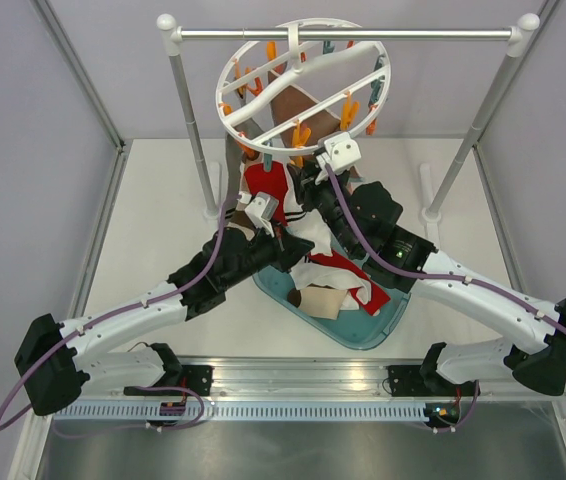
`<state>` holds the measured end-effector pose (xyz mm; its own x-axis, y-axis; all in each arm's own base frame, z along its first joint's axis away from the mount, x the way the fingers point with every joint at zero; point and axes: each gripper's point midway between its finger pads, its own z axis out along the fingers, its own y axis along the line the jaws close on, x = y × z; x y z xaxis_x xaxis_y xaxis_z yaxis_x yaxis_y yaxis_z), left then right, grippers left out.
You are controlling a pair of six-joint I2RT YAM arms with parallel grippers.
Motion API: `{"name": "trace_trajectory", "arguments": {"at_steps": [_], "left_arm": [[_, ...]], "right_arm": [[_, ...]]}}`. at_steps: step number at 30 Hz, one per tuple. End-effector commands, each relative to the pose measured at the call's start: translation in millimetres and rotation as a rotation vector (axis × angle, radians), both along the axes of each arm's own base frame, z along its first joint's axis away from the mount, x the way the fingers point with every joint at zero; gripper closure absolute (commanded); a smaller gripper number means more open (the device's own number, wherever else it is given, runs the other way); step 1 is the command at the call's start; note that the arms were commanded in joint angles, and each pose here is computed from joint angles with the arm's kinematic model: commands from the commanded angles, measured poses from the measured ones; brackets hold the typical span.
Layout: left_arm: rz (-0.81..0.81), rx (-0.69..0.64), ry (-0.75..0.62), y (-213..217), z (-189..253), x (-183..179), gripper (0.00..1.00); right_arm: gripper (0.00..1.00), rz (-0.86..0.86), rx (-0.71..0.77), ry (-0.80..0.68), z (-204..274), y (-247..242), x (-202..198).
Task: Remove the socks clipped to the hanger
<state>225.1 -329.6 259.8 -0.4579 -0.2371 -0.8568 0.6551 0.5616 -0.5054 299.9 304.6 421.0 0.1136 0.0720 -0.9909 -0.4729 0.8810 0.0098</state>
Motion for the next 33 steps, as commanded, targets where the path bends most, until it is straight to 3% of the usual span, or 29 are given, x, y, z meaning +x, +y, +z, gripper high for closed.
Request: {"name": "trace_trajectory", "arguments": {"at_steps": [1, 6, 15, 18, 19, 22, 26, 33], "left_arm": [[-0.009, -0.013, -0.053, -2, 18, 0, 0.98], [-0.015, -0.002, -0.04, -5, 12, -1, 0.98], [-0.055, 0.043, 0.031, -29, -20, -7, 0.98], [-0.094, 0.072, 0.048, -43, -34, -12, 0.81], [-0.114, 0.081, 0.041, -47, -35, -15, 0.68], [-0.14, 0.09, 0.04, -53, -37, -18, 0.43], [-0.112, 0.09, 0.015, -44, -33, -16, 0.35], [-0.005, 0.087, -0.038, -11, -18, -11, 0.33]], "right_arm": [[0.8, -0.032, 0.058, -0.026, 19, -8, 1], [0.88, -0.038, 0.064, -0.029, 21, -10, 1], [0.89, -0.038, 0.076, -0.038, 28, -16, -2], [0.89, -0.038, 0.074, -0.039, 29, -17, -3], [0.88, -0.037, 0.074, -0.039, 29, -17, -3], [0.88, -0.044, 0.067, -0.037, 28, -18, -3], [0.88, -0.047, 0.061, -0.037, 28, -21, -4], [0.88, -0.057, 0.058, -0.045, 33, -29, -7]]}}
